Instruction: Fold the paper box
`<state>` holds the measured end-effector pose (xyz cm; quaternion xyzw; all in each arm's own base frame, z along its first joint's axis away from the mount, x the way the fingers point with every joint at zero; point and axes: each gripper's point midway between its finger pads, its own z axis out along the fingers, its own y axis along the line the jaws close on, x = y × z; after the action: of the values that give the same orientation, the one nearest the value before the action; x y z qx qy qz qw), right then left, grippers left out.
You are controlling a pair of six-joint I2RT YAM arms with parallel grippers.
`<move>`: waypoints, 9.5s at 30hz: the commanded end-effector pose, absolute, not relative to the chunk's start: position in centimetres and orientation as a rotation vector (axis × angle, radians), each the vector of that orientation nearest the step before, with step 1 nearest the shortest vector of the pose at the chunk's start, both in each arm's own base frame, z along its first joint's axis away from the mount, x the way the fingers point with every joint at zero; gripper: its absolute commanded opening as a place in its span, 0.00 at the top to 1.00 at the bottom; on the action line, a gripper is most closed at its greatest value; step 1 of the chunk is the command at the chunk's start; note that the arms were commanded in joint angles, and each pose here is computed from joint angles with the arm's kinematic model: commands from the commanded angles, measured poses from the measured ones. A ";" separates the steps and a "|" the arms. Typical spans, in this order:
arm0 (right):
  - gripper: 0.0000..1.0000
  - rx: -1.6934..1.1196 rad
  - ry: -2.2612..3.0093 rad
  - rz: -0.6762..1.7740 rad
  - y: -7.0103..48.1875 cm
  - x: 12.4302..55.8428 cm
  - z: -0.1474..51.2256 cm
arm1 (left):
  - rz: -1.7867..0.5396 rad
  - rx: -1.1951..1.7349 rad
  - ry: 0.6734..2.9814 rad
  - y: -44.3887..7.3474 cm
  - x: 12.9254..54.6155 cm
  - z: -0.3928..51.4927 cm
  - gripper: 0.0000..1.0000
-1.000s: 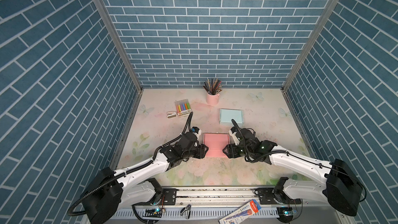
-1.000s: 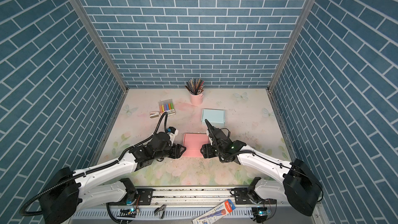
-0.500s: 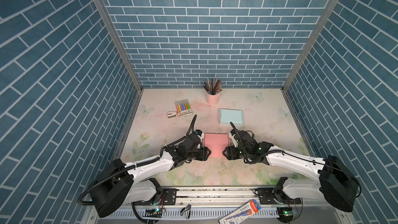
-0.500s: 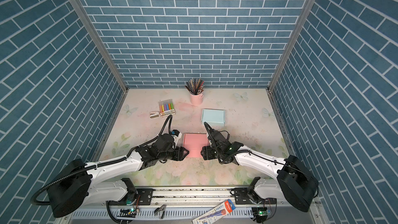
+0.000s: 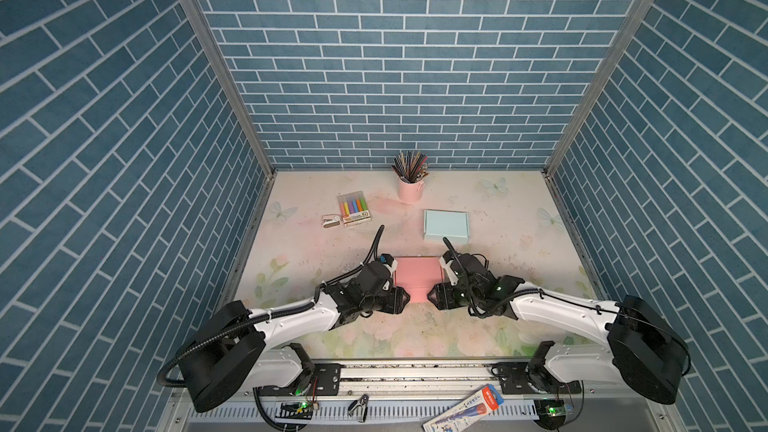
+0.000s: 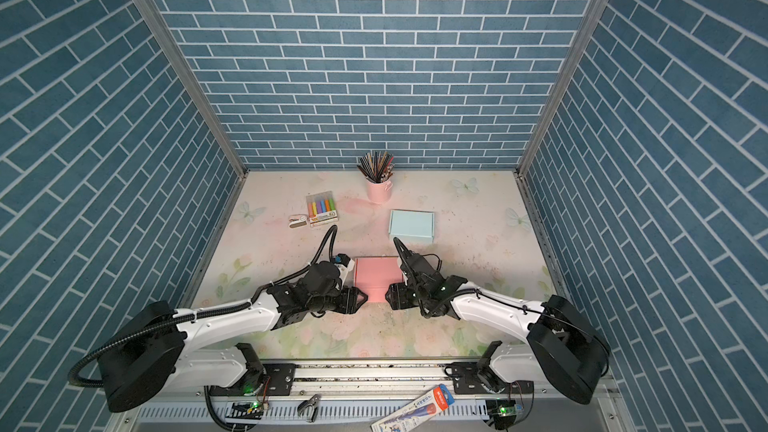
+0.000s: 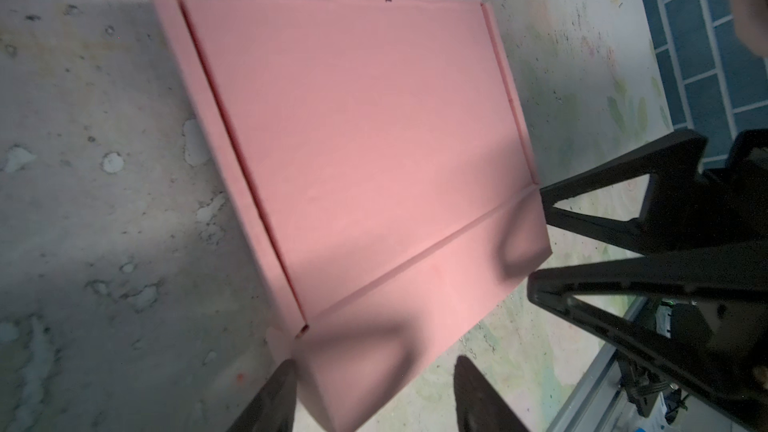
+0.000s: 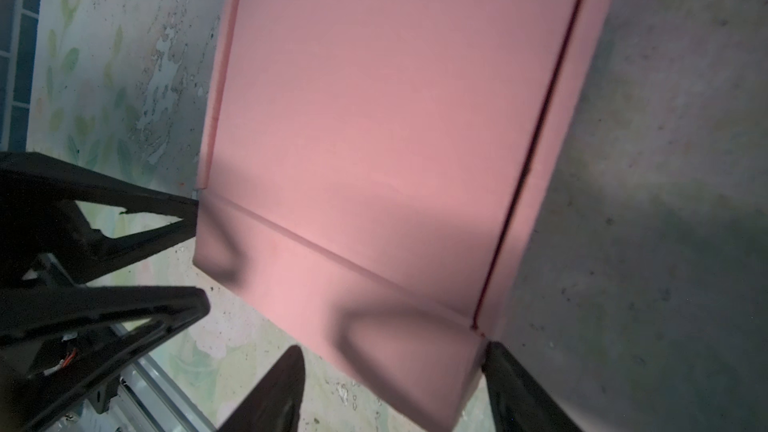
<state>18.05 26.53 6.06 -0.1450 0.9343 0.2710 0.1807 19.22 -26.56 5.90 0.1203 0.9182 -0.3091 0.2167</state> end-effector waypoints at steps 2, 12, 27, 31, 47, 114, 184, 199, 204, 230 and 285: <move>0.31 -0.373 2.642 0.830 27.3 17.6 6.4 | -0.893 0.337 2.514 -27.5 19.3 6.8 0.39; 0.32 -0.383 2.669 0.739 26.7 17.6 5.4 | -0.880 0.320 2.526 -27.4 19.2 6.5 0.41; 0.33 -0.389 2.679 0.666 25.9 17.7 5.0 | -0.830 0.304 2.544 -26.8 19.4 5.0 0.48; 0.33 -0.384 2.681 0.647 25.7 17.7 5.0 | -0.831 0.303 2.546 -26.7 19.3 4.8 0.49; 0.33 -0.385 2.667 0.611 25.4 18.1 5.4 | -0.837 0.295 2.537 -26.6 19.3 4.9 0.50; 0.40 -0.438 2.634 0.621 27.2 18.8 5.5 | -0.868 0.289 2.526 -27.0 20.1 5.4 0.50; 0.40 -0.424 2.616 0.481 26.6 22.3 4.2 | -0.655 0.322 2.510 -26.0 33.8 3.4 0.36; 0.41 -0.571 2.565 0.331 25.6 23.7 3.7 | -0.657 0.334 2.517 -26.0 33.5 3.1 0.37; 0.41 -0.655 2.507 0.278 25.7 24.5 4.2 | -0.655 0.337 2.520 -25.9 33.4 3.0 0.38; 0.40 -0.503 2.562 0.196 22.6 23.8 3.5 | -0.756 0.337 2.554 -25.0 28.0 3.6 0.39; 0.66 -0.366 2.624 0.564 24.2 20.7 3.2 | -0.907 0.505 2.543 -28.7 27.6 5.7 0.38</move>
<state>20.88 24.79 4.00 -0.1496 0.9398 0.2093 0.2248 27.97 -28.56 5.07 0.1805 0.9119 -0.3183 0.1862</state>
